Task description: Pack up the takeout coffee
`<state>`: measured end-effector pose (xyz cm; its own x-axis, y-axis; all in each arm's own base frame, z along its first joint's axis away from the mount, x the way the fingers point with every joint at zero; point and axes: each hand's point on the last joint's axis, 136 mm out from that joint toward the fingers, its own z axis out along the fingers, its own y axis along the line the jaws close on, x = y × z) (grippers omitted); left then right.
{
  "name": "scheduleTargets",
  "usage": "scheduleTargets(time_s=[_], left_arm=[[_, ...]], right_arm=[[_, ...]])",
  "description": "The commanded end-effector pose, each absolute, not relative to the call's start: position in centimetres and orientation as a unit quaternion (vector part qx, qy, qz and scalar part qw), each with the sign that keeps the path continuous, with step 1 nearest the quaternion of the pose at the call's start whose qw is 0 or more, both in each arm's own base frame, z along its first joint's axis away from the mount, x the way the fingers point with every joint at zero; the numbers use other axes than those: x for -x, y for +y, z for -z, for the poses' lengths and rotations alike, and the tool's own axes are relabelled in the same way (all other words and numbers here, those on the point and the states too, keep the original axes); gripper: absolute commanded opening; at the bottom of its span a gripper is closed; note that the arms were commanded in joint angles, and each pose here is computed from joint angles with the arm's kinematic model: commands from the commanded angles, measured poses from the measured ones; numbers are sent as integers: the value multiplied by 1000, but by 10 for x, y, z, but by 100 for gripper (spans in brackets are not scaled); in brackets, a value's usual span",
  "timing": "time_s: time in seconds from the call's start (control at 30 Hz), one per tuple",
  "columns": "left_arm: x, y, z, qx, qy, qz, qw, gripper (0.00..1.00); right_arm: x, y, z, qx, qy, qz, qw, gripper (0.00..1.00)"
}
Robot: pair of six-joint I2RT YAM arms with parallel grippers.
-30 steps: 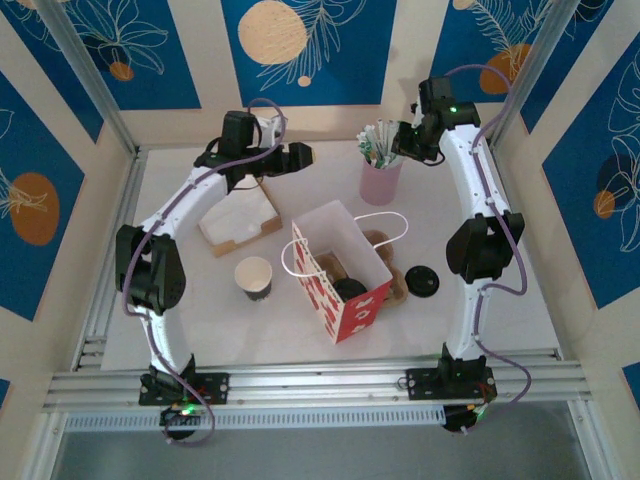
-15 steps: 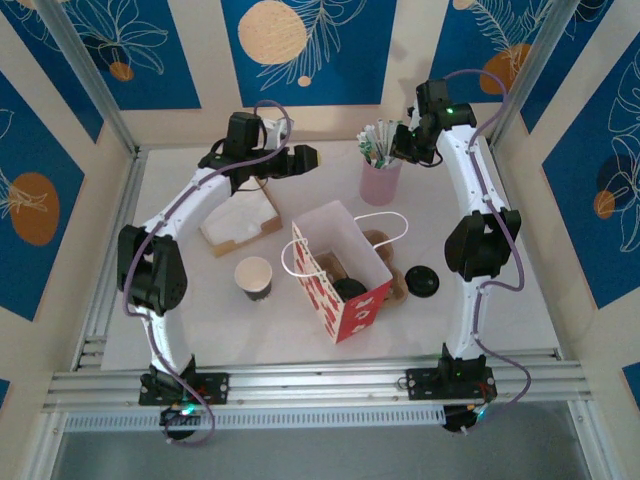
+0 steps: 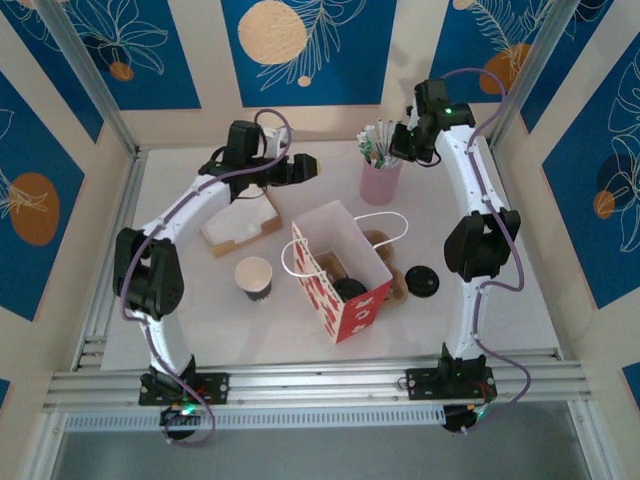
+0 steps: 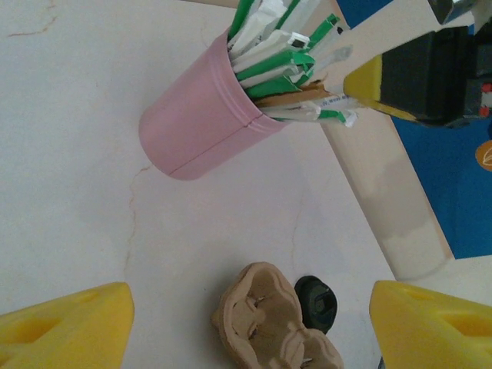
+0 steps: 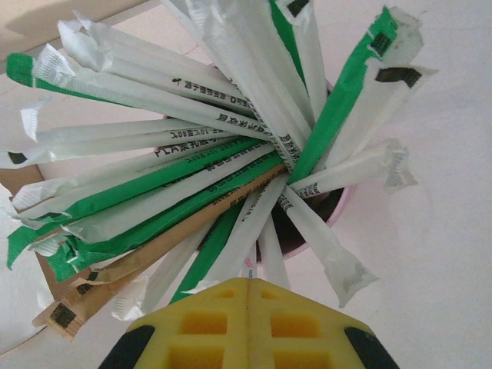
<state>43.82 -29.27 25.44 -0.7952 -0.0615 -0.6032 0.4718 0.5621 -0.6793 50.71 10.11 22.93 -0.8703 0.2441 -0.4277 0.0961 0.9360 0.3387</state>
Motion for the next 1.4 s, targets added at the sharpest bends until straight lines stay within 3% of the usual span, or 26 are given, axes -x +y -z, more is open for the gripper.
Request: scheduleTargets(time_s=[0.0, 0.4, 0.67, 1.03, 1.37], left_arm=[[-425, -294, -300, -157, 798, 463, 352, 82], [-395, -286, -338, -176, 775, 449, 407, 100], [-362, -277, -369, -186, 763, 434, 442, 100], [-292, -261, -417, -200, 727, 441, 487, 100], [-238, -233, -414, -179, 734, 446, 479, 100]], right_arm=[[-502, 102, -279, -75, 938, -158, 299, 6], [-473, 93, -346, -68, 911, -151, 378, 5], [-435, 91, -397, -56, 885, -163, 432, 5], [-347, 98, -470, -22, 841, -221, 493, 5], [-262, 120, -501, 31, 814, -320, 484, 5]])
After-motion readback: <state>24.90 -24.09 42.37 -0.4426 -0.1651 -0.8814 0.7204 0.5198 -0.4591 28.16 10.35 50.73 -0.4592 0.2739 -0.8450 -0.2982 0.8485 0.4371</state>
